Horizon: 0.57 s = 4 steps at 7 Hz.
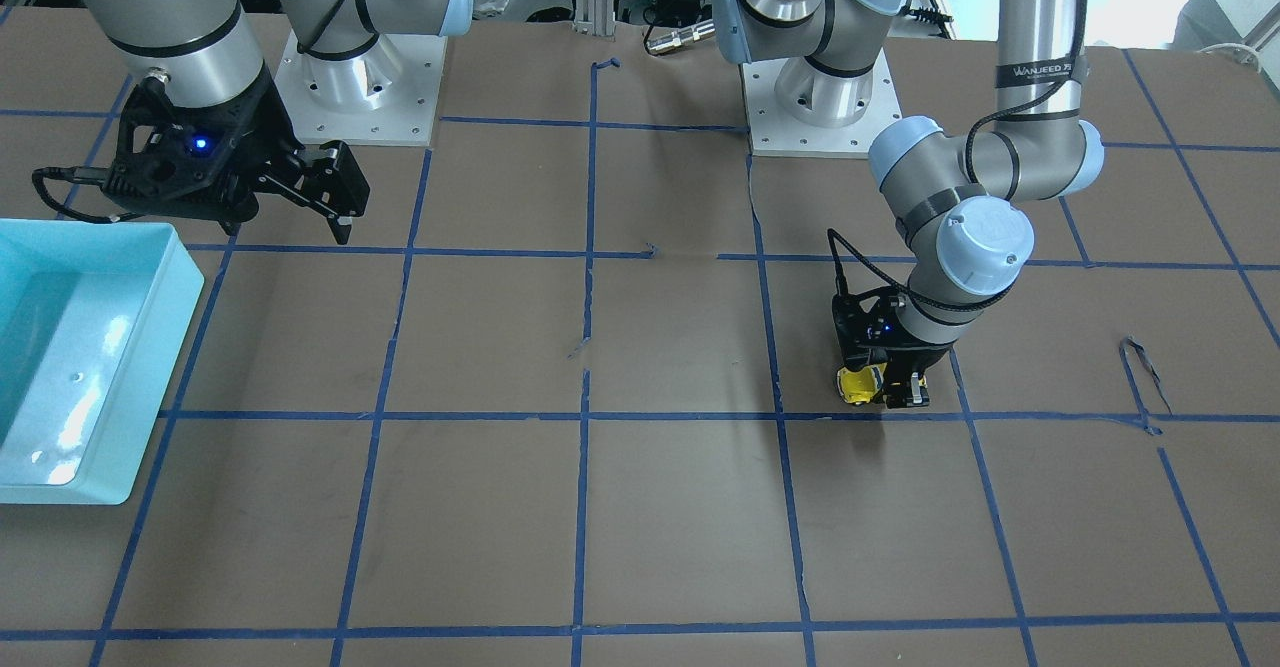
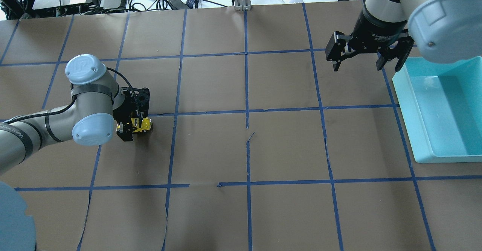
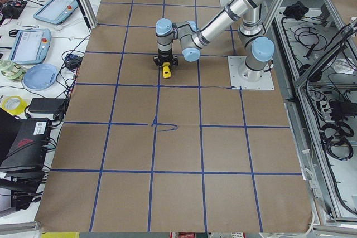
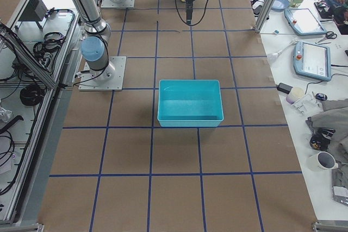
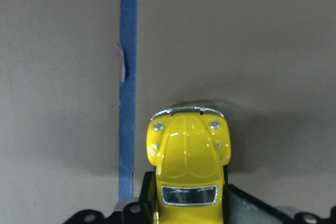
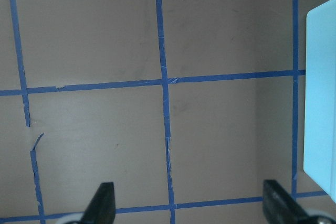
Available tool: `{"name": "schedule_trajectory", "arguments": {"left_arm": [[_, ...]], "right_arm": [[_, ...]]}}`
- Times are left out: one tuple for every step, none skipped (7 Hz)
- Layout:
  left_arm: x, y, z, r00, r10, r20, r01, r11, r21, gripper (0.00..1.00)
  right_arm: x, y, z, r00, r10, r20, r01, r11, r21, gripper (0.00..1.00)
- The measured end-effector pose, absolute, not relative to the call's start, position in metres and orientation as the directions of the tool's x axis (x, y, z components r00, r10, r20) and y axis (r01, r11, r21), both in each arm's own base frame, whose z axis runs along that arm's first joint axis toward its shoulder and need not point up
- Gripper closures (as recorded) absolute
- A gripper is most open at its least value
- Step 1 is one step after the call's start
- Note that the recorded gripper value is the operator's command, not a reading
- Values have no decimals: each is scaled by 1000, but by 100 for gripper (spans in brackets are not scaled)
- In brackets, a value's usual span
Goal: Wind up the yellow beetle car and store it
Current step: 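Keep dragging the pressed car backward with the left gripper to wind it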
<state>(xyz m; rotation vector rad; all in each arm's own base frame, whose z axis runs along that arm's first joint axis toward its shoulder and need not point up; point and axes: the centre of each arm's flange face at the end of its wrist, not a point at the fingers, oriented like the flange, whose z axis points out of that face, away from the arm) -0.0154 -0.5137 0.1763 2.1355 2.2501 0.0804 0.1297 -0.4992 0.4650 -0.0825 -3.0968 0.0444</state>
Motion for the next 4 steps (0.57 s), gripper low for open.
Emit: {"name": "schedule_trajectory", "arguments": {"left_arm": [[-9, -512, 175, -61, 998, 13, 995, 60, 75, 51], [-2, -510, 174, -72, 997, 17, 994, 70, 81, 51], [3, -508, 173, -72, 997, 20, 994, 70, 84, 50], [7, -508, 174, -64, 998, 21, 994, 62, 86, 32]], "right_arm": [[130, -499, 465, -998, 55, 38, 54, 998, -30, 0], [131, -499, 465, -998, 55, 34, 54, 998, -29, 0], [131, -499, 465, -998, 55, 36, 54, 998, -29, 0], [130, -499, 465, -998, 54, 39, 53, 998, -29, 0]]}}
